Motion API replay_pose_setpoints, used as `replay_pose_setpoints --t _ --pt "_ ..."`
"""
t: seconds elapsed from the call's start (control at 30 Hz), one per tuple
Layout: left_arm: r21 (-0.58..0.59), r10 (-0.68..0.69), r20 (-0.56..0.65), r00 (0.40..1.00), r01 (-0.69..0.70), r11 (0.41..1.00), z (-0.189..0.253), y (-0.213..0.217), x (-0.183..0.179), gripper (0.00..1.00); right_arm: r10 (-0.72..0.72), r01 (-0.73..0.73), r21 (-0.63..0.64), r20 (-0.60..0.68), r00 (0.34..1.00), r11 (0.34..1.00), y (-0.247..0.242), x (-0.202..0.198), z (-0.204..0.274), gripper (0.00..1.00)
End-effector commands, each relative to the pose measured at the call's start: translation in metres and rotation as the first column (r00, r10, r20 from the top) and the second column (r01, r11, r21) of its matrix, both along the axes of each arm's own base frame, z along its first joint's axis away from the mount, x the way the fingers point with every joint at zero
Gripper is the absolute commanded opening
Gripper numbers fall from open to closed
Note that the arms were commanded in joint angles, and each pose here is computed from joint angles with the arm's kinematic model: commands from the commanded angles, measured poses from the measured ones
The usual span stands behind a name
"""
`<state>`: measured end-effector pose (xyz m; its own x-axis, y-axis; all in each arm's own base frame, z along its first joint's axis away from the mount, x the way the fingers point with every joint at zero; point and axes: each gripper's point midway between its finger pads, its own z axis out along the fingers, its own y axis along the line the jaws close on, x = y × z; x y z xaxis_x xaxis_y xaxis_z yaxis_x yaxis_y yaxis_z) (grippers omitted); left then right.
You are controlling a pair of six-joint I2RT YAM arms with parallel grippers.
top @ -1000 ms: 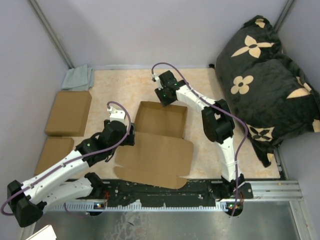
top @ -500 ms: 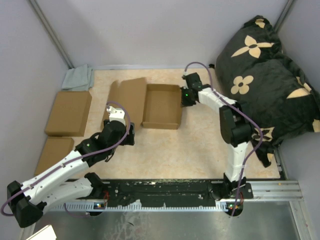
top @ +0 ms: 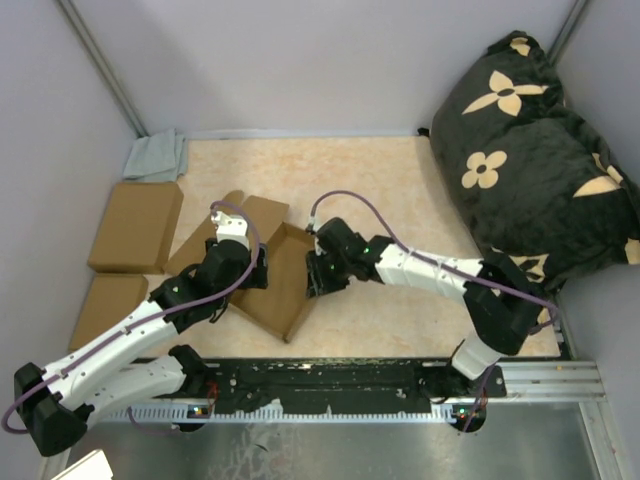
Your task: Fold the paper box
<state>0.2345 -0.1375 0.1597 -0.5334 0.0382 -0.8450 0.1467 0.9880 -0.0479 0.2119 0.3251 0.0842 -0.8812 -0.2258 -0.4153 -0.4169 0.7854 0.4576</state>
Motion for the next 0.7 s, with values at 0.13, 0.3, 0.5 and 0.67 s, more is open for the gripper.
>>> replay_pose_setpoints --t 0.13,0.3,0.5,0.67 --pt "-0.025 0.032 0.033 0.999 -0.032 0.999 0.010 0.003 0.005 0.85 -0.094 0.083 0.228 0.039 0.995 0.970 0.014 -0.028 0.069 0.43" --pt "-0.057 0.066 0.067 0.996 -0.062 0.996 0.019 0.010 0.005 0.85 -0.104 0.073 0.105 0.341 0.934 0.992 -0.019 0.011 0.119 0.47" --pt "-0.087 0.089 0.095 0.991 -0.081 0.993 0.025 0.015 0.005 0.85 -0.128 0.115 0.057 0.488 0.863 0.992 -0.047 0.094 0.144 0.60" --pt "-0.076 0.091 0.084 0.992 -0.085 0.994 0.022 0.016 0.004 0.85 0.035 0.022 -0.115 0.466 0.884 0.993 -0.034 0.148 0.106 0.57"
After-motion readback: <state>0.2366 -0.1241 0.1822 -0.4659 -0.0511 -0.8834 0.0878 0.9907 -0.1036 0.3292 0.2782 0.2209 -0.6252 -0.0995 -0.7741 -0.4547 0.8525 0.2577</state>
